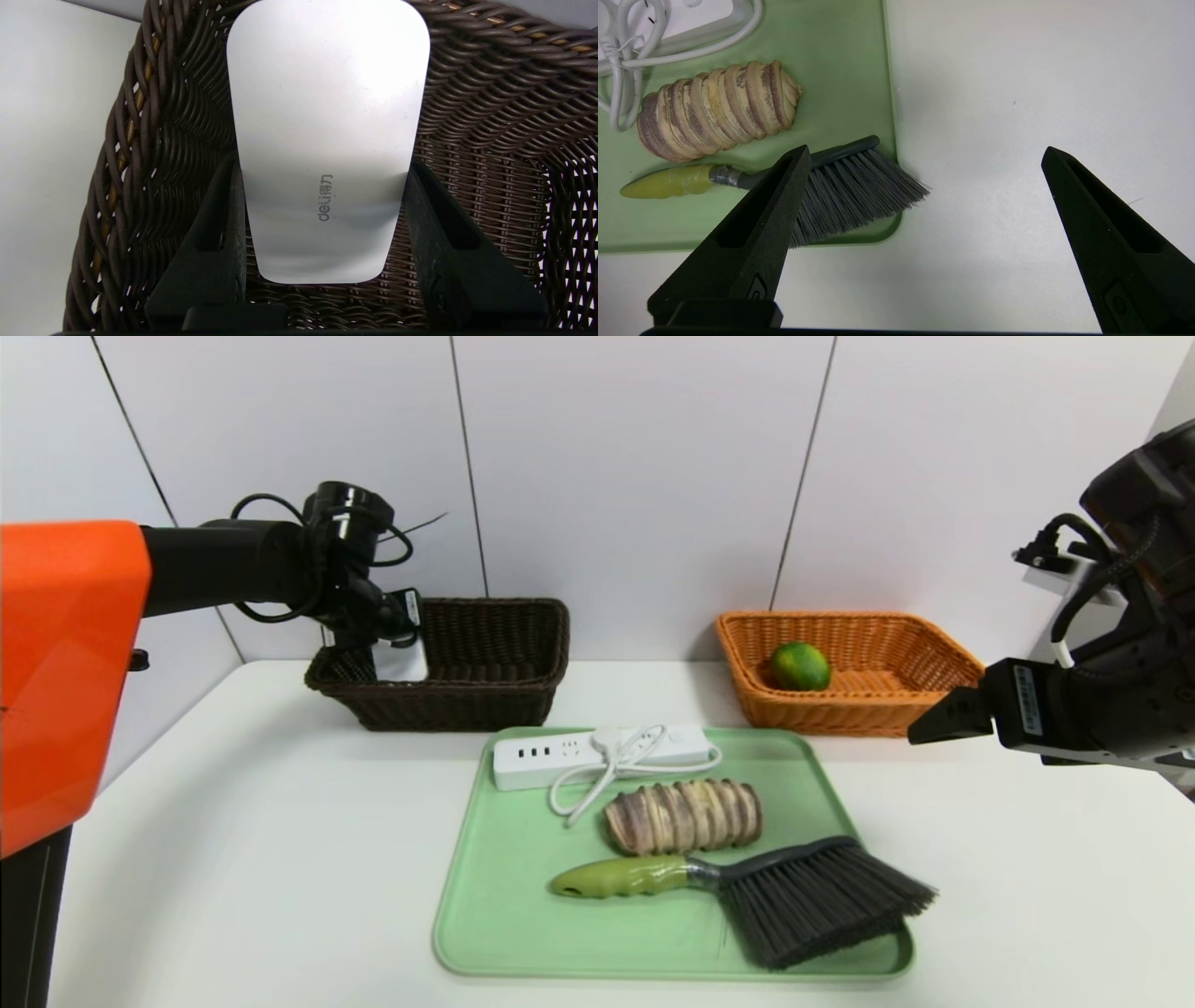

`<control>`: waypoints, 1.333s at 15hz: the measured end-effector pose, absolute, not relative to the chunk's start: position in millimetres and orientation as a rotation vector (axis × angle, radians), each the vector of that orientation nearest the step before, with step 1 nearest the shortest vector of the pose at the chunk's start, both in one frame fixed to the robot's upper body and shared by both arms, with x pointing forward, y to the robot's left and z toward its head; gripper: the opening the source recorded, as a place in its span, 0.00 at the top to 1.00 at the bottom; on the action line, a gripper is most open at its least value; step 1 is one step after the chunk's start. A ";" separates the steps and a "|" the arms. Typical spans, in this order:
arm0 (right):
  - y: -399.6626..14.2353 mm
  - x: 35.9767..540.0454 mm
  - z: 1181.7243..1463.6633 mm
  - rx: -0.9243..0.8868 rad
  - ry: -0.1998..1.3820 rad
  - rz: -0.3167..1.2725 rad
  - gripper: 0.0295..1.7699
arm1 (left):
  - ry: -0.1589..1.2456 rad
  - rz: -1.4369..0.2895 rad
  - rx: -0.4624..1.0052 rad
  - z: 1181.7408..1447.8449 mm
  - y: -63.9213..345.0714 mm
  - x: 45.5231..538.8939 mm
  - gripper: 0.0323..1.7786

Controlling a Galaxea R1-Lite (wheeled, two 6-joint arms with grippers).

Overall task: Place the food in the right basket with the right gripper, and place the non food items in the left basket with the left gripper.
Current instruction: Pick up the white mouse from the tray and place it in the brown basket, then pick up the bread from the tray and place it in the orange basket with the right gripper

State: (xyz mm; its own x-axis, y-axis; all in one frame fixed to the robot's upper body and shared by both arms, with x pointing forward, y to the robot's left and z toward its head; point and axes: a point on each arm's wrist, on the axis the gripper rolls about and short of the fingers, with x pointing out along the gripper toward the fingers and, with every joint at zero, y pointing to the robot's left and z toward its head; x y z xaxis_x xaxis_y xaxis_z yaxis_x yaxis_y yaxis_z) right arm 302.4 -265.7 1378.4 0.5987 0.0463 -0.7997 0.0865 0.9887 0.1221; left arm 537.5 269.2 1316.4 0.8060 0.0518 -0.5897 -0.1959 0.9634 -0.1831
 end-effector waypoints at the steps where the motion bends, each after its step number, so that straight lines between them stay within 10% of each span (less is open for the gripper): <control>1: -265.7 302.4 1378.0 0.153 0.931 -0.024 0.03 | 0.623 0.133 -0.241 1315.4 268.8 538.0 0.47; 13: -267.1 302.3 1377.9 0.158 0.930 -0.030 0.03 | 0.624 0.128 -0.221 1313.7 269.1 539.6 0.19; 20: -266.1 304.4 1373.7 0.164 0.947 -0.037 0.03 | 0.442 -0.061 -0.197 1427.2 238.1 449.6 0.10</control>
State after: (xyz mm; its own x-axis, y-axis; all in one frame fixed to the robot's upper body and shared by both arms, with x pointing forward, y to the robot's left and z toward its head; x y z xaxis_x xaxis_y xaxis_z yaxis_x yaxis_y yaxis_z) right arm 304.4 -266.1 1373.7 0.5847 0.0406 -0.8103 0.1033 0.9869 0.1240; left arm 449.6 238.1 1427.2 0.9026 -0.1011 -0.4185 0.0159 0.9792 -0.2022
